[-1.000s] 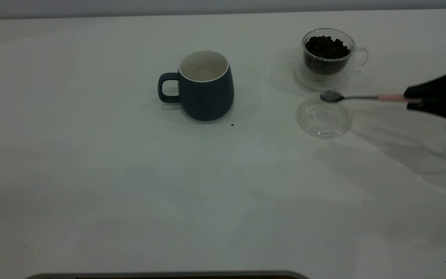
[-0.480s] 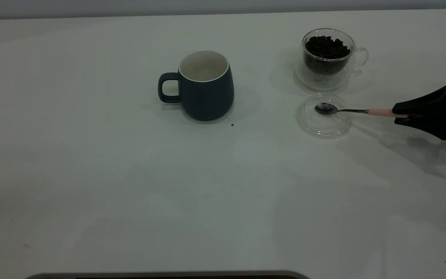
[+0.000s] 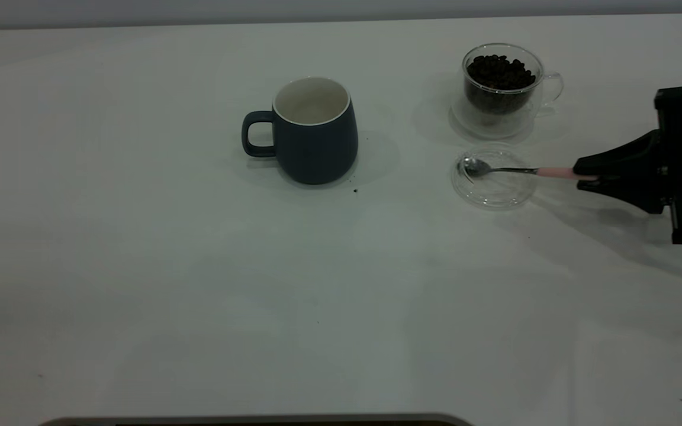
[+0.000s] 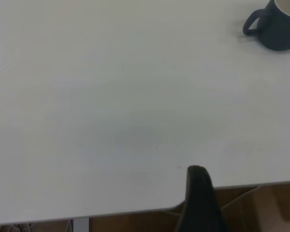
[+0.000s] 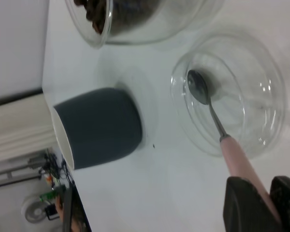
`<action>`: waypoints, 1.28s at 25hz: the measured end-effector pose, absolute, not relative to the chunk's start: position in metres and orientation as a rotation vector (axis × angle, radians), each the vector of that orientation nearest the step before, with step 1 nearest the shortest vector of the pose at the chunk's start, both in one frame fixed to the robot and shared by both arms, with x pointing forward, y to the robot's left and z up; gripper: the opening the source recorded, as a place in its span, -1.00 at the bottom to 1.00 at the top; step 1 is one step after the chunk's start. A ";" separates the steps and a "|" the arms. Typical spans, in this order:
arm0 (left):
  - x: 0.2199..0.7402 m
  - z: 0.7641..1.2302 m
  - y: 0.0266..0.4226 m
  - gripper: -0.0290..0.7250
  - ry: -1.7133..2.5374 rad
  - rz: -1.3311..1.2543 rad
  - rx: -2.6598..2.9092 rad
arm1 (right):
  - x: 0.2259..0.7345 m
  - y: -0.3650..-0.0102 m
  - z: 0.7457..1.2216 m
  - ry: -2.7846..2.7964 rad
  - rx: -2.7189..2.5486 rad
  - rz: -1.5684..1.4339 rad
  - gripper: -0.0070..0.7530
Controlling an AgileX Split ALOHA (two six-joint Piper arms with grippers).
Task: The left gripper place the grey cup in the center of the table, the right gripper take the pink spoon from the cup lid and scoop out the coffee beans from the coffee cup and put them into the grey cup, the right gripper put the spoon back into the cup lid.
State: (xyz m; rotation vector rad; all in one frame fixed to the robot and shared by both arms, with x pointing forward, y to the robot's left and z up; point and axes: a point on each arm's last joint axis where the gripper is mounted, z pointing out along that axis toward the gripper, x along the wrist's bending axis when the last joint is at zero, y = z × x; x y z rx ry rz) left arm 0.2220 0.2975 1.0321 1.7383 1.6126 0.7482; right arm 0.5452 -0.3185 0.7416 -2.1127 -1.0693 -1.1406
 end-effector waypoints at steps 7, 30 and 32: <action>0.222 1.032 0.297 0.58 1.612 0.749 1.739 | 0.544 -0.320 0.739 -1.090 -2.139 -1.115 -0.13; 0.222 1.032 0.297 0.58 1.612 0.749 1.739 | 0.556 -0.365 0.849 -1.498 -2.407 -0.955 0.67; 0.222 1.032 0.297 0.58 1.612 0.749 1.739 | 0.553 -0.364 0.879 -1.569 -2.426 -0.925 0.64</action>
